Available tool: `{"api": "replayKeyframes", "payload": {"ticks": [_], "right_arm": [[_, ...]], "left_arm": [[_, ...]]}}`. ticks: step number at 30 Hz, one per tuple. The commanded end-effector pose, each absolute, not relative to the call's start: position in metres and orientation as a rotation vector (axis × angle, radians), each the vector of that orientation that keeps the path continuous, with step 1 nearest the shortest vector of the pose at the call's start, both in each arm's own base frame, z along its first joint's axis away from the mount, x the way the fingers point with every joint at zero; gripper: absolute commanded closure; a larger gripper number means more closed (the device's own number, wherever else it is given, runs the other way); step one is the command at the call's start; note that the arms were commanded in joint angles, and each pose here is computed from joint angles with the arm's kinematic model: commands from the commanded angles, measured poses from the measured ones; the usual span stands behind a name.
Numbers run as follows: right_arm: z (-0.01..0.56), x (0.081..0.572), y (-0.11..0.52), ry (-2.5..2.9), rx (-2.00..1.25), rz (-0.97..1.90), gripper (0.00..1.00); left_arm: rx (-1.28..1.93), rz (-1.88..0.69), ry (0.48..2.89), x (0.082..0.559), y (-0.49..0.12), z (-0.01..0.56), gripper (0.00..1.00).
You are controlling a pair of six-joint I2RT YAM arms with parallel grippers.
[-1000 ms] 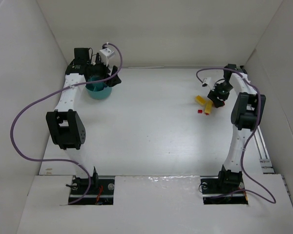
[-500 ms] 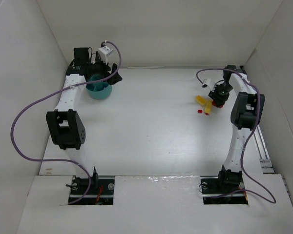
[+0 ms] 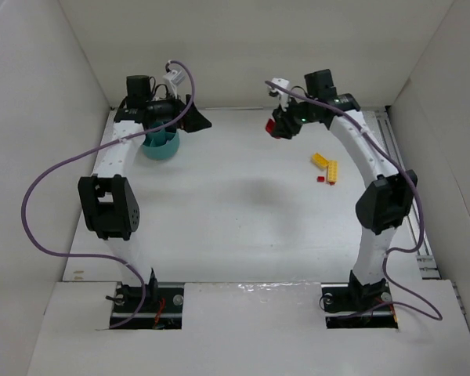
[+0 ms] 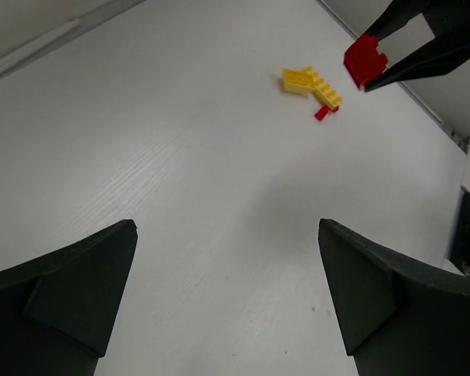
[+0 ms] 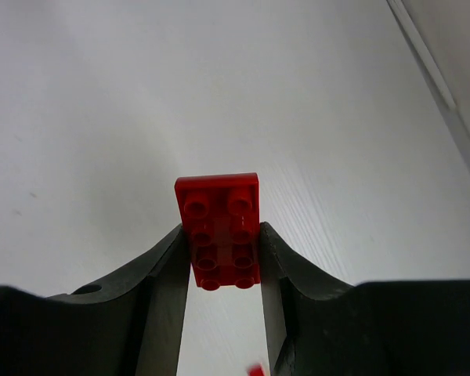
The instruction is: Sort the legos into containers by color
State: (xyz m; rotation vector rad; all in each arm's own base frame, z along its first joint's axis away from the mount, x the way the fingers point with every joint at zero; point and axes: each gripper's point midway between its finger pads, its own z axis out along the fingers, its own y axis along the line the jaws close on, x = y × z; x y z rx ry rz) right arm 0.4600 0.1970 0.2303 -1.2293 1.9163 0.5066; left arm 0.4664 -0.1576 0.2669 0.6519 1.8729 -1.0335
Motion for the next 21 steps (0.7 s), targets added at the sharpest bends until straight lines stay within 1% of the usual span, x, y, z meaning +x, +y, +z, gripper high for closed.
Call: {"api": "replayKeyframes", "payload": {"ticks": [1, 2, 4, 6, 7, 8, 10, 12, 20, 21], "right_arm": [[0.255, 0.463, 0.253, 1.882, -1.101, 0.683, 0.88], [0.264, 0.464, 0.264, 1.855, -1.091, 0.686, 0.88], [0.265, 0.456, 0.289, 1.854, -1.089, 0.717, 0.88], [0.267, 0.453, 0.304, 1.838, -1.097, 0.694, 0.88], [0.268, 0.453, 0.309, 1.826, -1.102, 0.687, 0.88], [0.269, 0.455, 0.309, 1.83, -1.084, 0.684, 0.88], [0.27, 0.45, 0.321, 1.826, -1.087, 0.674, 0.88], [0.27, 0.45, 0.325, 1.828, -1.079, 0.658, 0.88], [0.263, 0.451, 0.335, 1.848, -1.07, 0.567, 0.88], [0.263, 0.453, 0.334, 1.852, -1.064, 0.554, 0.88]], "left_arm": [[0.67, -1.157, 1.884, 0.456, -0.198, 0.279, 0.0], [0.694, -1.151, 1.869, 0.458, -0.202, 0.288, 0.02], [0.701, -1.201, 1.882, 0.459, -0.21, 0.283, 0.05], [0.696, -1.232, 1.878, 0.457, -0.216, 0.287, 0.11], [0.69, -1.222, 1.883, 0.458, -0.215, 0.286, 0.13], [0.686, -1.223, 1.878, 0.459, -0.216, 0.288, 0.13], [0.685, -1.251, 1.89, 0.457, -0.221, 0.283, 0.18], [0.682, -1.252, 1.885, 0.461, -0.222, 0.287, 0.19], [0.733, -1.32, 1.881, 0.457, -0.234, 0.285, 0.19], [0.744, -1.326, 1.889, 0.456, -0.238, 0.28, 0.18]]}}
